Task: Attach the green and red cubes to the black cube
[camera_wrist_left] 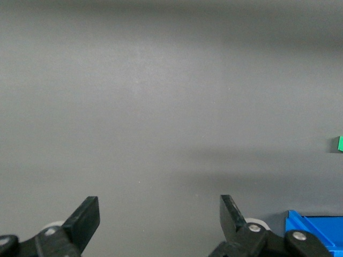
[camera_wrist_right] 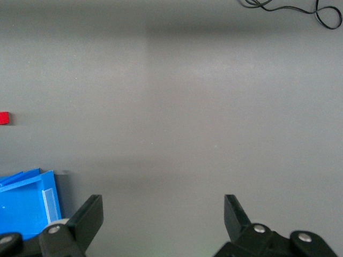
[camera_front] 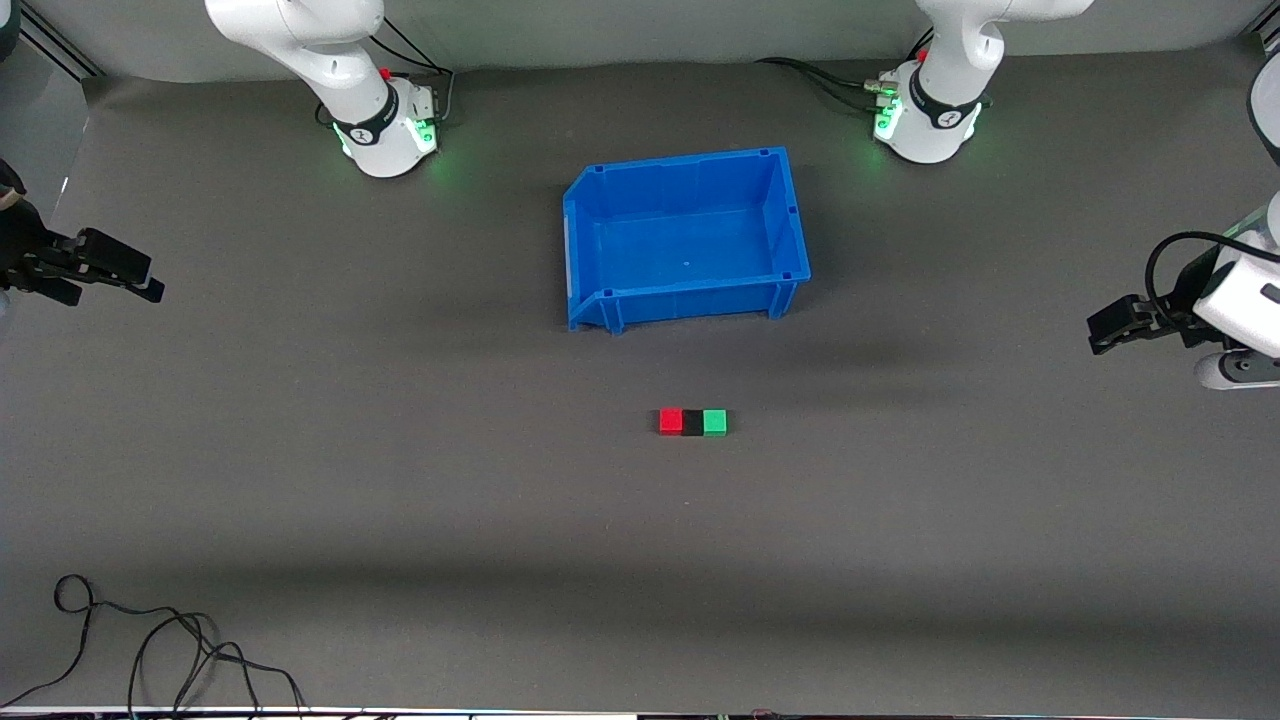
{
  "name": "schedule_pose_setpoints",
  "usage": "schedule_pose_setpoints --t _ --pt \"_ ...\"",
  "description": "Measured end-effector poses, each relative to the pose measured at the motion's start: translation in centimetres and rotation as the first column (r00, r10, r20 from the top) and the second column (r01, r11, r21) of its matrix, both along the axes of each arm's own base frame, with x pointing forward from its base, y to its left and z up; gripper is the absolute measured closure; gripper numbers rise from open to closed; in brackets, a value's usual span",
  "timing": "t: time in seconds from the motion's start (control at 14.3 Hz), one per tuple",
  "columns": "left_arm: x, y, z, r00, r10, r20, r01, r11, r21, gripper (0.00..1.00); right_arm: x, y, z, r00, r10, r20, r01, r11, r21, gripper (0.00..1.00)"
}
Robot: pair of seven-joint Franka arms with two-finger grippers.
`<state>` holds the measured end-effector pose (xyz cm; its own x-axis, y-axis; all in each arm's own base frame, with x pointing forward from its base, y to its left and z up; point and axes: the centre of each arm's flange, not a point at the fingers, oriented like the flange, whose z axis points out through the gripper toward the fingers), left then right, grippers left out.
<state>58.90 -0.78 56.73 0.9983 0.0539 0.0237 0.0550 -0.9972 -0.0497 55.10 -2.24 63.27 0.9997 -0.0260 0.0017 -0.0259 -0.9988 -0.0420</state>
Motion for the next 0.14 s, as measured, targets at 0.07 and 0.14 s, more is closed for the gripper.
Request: schedule_pose_setpoints --t 0.07,0.14 --pt "0.02 -0.01 0.13 1.0 0.001 0.003 -0.001 1.0 0.0 0.0 0.0 0.0 -0.01 1.0 0.0 0.0 0.0 1.0 0.0 0.0" --pt "0.03 -0.03 0.18 1.0 0.0 0.004 0.0 1.0 0.0 0.0 0.0 0.0 -0.01 1.0 0.0 0.0 0.0 1.0 0.0 0.0"
